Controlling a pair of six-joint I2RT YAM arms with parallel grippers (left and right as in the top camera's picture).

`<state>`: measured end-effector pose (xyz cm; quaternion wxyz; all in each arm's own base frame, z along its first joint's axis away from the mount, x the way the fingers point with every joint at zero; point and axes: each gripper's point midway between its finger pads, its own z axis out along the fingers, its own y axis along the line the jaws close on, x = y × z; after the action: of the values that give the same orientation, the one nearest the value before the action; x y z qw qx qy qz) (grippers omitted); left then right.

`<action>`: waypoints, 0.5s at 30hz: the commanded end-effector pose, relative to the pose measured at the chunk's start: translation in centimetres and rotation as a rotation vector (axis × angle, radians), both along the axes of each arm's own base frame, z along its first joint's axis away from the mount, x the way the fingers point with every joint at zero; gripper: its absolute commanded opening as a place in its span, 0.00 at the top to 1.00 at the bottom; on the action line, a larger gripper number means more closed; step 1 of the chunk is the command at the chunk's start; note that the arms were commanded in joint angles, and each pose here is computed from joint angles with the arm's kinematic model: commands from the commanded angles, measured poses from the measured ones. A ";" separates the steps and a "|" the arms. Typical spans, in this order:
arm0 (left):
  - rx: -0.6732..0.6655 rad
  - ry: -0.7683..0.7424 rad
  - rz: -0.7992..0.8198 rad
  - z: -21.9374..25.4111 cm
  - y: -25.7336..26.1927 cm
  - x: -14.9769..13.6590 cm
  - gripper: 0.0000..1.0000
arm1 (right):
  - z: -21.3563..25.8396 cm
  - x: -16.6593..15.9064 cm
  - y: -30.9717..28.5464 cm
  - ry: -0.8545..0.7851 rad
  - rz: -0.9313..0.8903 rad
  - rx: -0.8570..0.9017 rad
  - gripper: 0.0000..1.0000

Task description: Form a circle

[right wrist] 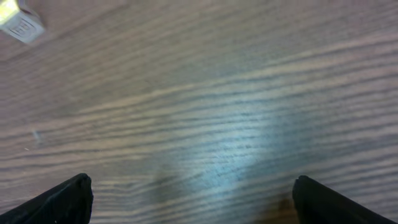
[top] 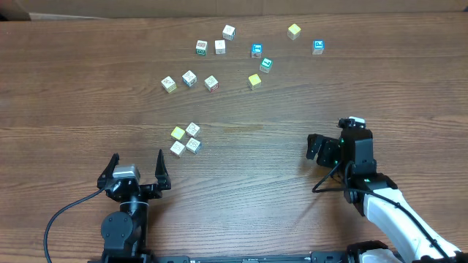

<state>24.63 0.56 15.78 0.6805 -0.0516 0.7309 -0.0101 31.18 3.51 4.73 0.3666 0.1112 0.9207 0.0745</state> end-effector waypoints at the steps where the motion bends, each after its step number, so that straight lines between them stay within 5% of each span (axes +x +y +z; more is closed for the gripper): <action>1: 0.029 -0.007 -0.013 0.1 -0.2 0.0 0.01 | -0.1 -0.5 0.3 -0.036 0.017 0.020 0.00; 15: 0.029 -0.007 -0.013 0.1 -0.2 0.0 0.00 | 1.2 -3.3 0.1 -0.246 0.027 0.052 0.00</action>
<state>24.63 0.56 15.78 0.6805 -0.0516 0.7309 -0.0101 28.33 3.65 5.41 0.4540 0.1010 0.8783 0.1106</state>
